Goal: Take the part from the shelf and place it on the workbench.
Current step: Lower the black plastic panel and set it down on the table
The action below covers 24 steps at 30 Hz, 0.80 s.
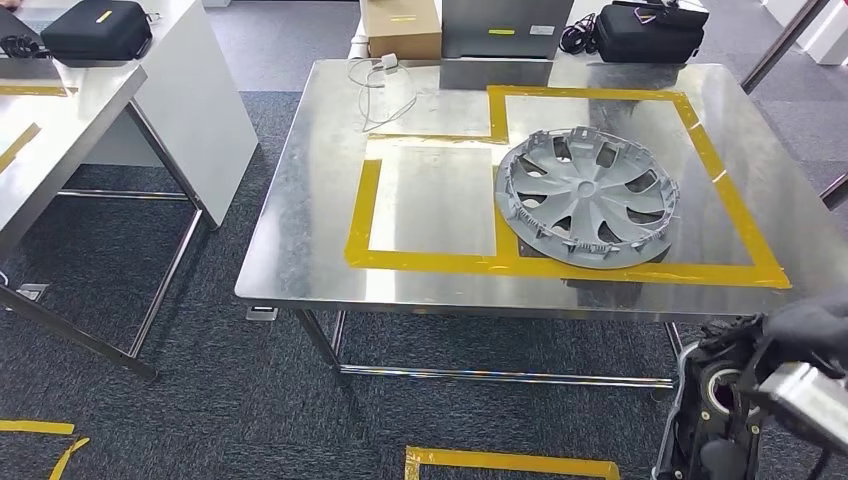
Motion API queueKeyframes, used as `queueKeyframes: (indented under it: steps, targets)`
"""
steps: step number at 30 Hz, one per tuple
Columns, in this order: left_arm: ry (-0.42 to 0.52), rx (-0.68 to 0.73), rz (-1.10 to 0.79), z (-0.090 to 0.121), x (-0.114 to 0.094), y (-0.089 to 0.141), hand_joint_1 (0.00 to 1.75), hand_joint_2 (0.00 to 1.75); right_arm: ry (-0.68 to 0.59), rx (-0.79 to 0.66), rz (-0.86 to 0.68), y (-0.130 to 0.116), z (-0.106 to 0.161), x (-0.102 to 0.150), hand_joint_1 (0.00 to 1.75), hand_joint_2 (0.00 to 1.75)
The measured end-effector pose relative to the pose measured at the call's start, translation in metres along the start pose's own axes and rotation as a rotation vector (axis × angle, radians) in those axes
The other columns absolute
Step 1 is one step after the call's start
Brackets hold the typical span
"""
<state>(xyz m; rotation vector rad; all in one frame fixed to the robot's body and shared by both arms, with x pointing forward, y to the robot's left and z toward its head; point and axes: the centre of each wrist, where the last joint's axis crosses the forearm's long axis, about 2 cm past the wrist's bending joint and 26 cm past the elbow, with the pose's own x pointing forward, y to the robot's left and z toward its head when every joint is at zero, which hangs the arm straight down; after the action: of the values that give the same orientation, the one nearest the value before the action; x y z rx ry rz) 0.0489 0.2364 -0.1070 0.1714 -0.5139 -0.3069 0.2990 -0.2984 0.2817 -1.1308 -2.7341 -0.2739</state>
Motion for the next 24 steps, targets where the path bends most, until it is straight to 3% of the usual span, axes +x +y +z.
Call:
queueKeyframes:
  steps: [8,14,24]
  targets:
    - [-0.01,-0.01,-0.004,-0.002,0.004,0.001,0.0,0.0,-0.248,-0.02,0.207,-0.037,-0.019,0.063,0.0,0.0]
    - [0.007,0.006,-0.008,-0.003,0.006,0.004,0.0,0.0,-0.323,-0.012,0.242,-0.046,-0.019,0.103,0.0,0.0]
    - [-0.007,0.021,-0.023,-0.004,0.005,0.008,0.0,0.0,-0.258,-0.001,0.241,-0.052,-0.008,0.113,0.0,0.0]
